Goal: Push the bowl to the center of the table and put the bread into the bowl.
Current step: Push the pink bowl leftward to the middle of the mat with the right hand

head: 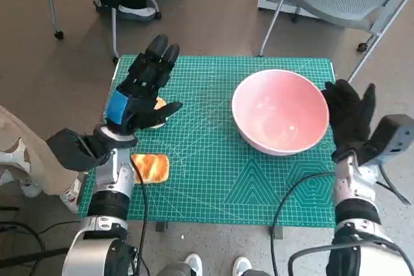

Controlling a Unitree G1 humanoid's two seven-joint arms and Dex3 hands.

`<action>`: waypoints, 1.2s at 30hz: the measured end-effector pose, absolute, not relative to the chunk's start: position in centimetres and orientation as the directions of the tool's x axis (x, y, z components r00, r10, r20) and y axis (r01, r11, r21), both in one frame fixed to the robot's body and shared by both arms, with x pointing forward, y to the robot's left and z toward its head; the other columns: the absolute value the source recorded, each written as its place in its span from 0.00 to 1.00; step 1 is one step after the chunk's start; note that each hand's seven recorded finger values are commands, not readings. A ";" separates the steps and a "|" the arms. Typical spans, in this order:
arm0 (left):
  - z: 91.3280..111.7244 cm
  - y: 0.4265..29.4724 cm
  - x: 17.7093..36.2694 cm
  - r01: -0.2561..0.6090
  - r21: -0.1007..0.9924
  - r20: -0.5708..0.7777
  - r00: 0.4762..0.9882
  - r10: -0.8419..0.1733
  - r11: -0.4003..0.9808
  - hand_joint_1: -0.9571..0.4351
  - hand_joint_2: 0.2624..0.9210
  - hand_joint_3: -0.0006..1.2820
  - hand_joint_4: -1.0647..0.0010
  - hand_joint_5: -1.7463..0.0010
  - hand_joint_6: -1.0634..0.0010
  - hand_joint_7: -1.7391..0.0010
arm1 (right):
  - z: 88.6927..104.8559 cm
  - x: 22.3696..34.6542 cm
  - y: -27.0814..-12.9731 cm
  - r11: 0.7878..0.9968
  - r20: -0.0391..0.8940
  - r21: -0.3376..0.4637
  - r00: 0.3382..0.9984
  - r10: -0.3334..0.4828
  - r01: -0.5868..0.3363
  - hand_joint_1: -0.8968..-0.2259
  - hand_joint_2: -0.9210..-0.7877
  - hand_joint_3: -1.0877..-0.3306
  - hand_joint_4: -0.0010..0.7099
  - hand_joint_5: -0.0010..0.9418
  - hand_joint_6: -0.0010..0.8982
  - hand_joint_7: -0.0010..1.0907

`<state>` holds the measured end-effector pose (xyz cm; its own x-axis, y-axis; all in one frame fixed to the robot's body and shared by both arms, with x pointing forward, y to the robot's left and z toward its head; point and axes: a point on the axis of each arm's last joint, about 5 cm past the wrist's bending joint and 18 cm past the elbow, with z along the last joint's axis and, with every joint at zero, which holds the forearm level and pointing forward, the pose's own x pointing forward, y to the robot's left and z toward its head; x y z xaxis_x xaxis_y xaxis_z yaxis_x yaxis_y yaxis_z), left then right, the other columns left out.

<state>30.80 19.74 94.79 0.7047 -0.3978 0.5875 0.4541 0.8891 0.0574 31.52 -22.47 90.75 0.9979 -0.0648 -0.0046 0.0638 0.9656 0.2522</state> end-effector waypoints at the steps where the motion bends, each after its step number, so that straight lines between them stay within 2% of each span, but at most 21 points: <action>1: 94.8 19.7 30.8 0.454 0.058 0.588 0.704 -0.398 0.889 0.52 1.00 0.16 0.91 1.00 0.80 1.00 | 90.7 31.5 -22.4 0.965 -0.005 0.254 0.998 -0.063 0.062 0.32 0.00 0.30 0.27 0.01 0.23 0.15; 6: 94.8 19.8 30.7 0.454 0.058 0.589 0.704 -0.398 0.889 0.53 1.00 0.16 0.91 1.00 0.80 1.00 | 90.6 31.6 -21.9 0.962 -0.006 0.267 0.999 -0.053 0.052 0.32 0.00 0.32 0.33 0.03 0.27 0.16; 13: 94.7 19.8 30.6 0.455 0.053 0.585 0.707 -0.396 0.889 0.53 1.00 0.16 0.91 1.00 0.80 1.00 | 90.4 31.8 -20.6 0.958 -0.008 0.287 1.000 -0.025 0.027 0.32 0.00 0.35 0.28 0.01 0.23 0.14; 23: 94.8 19.9 30.5 0.452 0.050 0.589 0.707 -0.392 0.890 0.53 1.00 0.16 0.91 1.00 0.80 1.00 | 90.2 31.9 -19.3 0.959 -0.015 0.284 1.000 0.018 -0.014 0.34 0.00 0.33 0.32 0.02 0.24 0.14; 36: 95.0 19.9 30.4 0.452 0.050 0.592 0.705 -0.391 0.891 0.53 1.00 0.16 0.91 1.00 0.80 1.00 | 90.2 32.2 -17.7 0.955 -0.013 0.293 0.998 0.064 -0.057 0.27 0.00 0.39 0.34 0.01 0.25 0.14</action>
